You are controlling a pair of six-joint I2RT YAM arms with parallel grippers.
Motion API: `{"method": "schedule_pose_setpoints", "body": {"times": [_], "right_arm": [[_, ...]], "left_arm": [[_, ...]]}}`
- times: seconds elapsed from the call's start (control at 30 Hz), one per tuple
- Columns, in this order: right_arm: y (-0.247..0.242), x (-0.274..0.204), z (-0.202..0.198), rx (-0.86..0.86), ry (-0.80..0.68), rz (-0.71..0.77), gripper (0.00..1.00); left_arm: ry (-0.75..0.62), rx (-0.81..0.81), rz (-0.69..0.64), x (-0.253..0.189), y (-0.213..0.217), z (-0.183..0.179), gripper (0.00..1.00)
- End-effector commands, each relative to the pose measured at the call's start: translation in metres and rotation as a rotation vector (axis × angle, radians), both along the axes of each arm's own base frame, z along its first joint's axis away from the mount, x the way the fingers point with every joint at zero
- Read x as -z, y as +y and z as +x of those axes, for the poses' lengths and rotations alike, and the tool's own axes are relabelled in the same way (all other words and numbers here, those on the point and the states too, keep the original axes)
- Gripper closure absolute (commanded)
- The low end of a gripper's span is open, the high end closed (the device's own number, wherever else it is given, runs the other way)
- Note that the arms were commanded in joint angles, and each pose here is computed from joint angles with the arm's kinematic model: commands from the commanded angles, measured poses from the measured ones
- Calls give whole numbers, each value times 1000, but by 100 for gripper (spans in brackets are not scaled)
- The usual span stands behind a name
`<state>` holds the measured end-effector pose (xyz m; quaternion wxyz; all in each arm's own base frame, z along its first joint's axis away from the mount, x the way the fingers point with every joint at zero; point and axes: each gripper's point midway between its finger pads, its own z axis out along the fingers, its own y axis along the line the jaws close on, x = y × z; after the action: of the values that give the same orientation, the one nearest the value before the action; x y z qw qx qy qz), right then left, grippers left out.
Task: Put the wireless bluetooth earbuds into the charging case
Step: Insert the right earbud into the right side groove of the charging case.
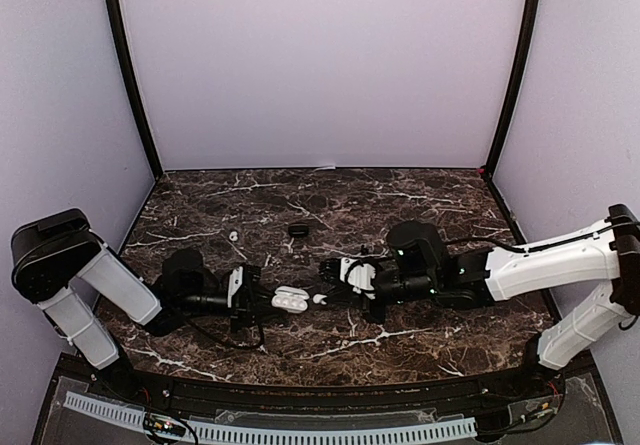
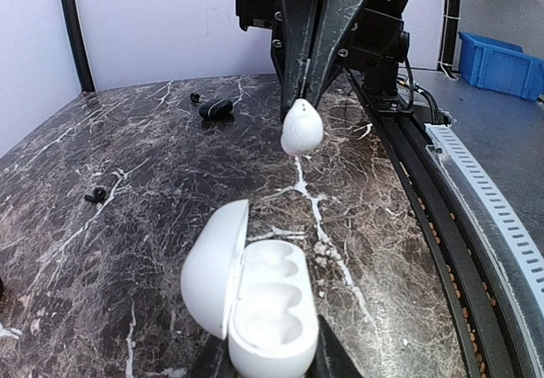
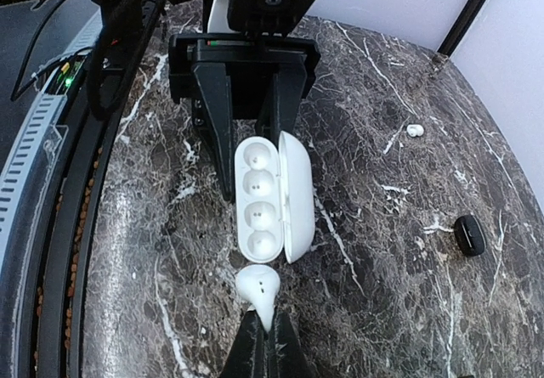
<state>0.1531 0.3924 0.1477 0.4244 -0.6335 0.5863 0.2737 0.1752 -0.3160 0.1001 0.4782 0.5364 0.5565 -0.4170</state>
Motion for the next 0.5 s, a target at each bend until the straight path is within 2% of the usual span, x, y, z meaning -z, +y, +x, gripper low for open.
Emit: {"method": "schedule_pose_setpoints", "body": {"times": [0.0, 0.47], "right_arm": [[15, -13, 2, 47, -3, 76, 100], [37, -8, 8, 70, -48, 74, 100]], "left_arm": [[-54, -1, -27, -14, -2, 1, 99], [-40, -16, -17, -13, -5, 5, 99]]}}
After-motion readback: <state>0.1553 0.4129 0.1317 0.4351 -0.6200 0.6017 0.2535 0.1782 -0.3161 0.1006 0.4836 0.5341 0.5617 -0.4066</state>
